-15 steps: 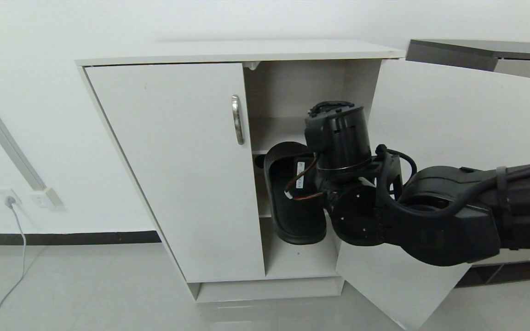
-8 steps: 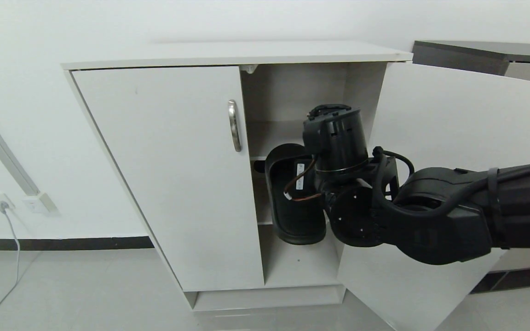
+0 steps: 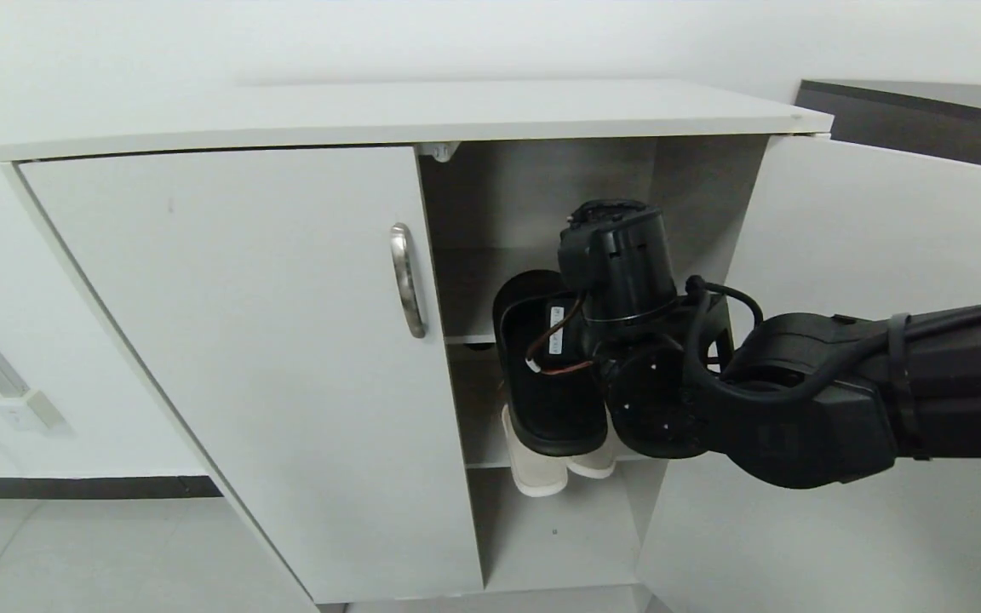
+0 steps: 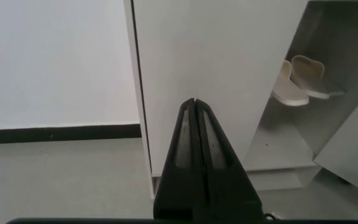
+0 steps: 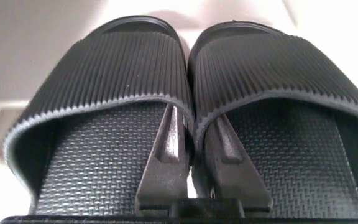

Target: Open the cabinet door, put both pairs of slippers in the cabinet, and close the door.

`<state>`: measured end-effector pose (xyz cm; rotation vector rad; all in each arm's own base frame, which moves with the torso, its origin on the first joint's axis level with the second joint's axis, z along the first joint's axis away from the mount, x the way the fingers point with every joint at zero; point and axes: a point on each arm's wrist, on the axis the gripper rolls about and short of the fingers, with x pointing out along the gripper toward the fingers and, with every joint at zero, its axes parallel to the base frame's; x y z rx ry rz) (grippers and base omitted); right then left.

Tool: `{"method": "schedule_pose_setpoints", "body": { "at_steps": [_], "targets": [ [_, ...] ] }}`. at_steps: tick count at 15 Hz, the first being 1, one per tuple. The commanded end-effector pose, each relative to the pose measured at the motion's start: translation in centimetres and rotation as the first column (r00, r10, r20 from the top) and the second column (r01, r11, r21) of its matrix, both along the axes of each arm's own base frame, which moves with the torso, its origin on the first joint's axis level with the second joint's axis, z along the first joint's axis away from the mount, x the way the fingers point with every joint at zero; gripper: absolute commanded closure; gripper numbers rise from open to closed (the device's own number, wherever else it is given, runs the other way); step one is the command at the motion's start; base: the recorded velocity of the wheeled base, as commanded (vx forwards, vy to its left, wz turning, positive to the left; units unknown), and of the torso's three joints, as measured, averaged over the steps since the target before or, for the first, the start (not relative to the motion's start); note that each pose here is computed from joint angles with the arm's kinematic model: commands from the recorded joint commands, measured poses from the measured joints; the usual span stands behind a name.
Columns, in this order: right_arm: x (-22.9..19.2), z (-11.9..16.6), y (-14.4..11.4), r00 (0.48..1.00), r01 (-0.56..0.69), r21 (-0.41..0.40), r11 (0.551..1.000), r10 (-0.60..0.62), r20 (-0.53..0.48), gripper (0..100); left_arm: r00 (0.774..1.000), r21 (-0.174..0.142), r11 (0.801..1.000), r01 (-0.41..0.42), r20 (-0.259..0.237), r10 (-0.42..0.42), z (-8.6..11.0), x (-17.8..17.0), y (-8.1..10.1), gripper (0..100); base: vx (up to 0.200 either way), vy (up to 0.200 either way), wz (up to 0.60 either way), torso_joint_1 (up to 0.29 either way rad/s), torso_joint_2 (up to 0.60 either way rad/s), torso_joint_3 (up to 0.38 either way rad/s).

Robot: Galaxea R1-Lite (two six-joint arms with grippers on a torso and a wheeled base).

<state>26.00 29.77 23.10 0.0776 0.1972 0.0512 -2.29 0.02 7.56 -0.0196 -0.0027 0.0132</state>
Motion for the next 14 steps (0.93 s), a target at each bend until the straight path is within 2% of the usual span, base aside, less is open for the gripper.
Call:
{"method": "schedule_pose_setpoints", "body": {
  "at_steps": [1, 7, 14],
  "targets": [
    [0.2, -0.4, 0.2, 1.0, 0.0, -0.009, 1.0, 0.0, -0.006, 100, 1.0, 0.0, 1.0, -0.001, -0.001, 0.001, 0.0, 0.0, 0.0, 100, 0.2, 0.0, 0.0, -0.002, 0.0, 0.002],
    [2.1, -0.7, 0.9, 1.0, 0.01, -0.014, 1.0, -0.01, 0.004, 100, 1.0, 0.0, 1.0, -0.001, -0.001, 0.001, 0.0, 0.0, 0.0, 100, 0.0, 0.0, 0.0, 0.0, 0.0, 0.0],
    [4.5, 0.7, 1.7, 1.0, 0.019, -0.025, 1.0, -0.019, -0.014, 100, 1.0, -0.002, 1.0, -0.002, -0.001, 0.002, 0.0, 0.0, 0.0, 100, 0.0, 0.0, 0.0, 0.0, 0.0, 0.0]
  ]
}}
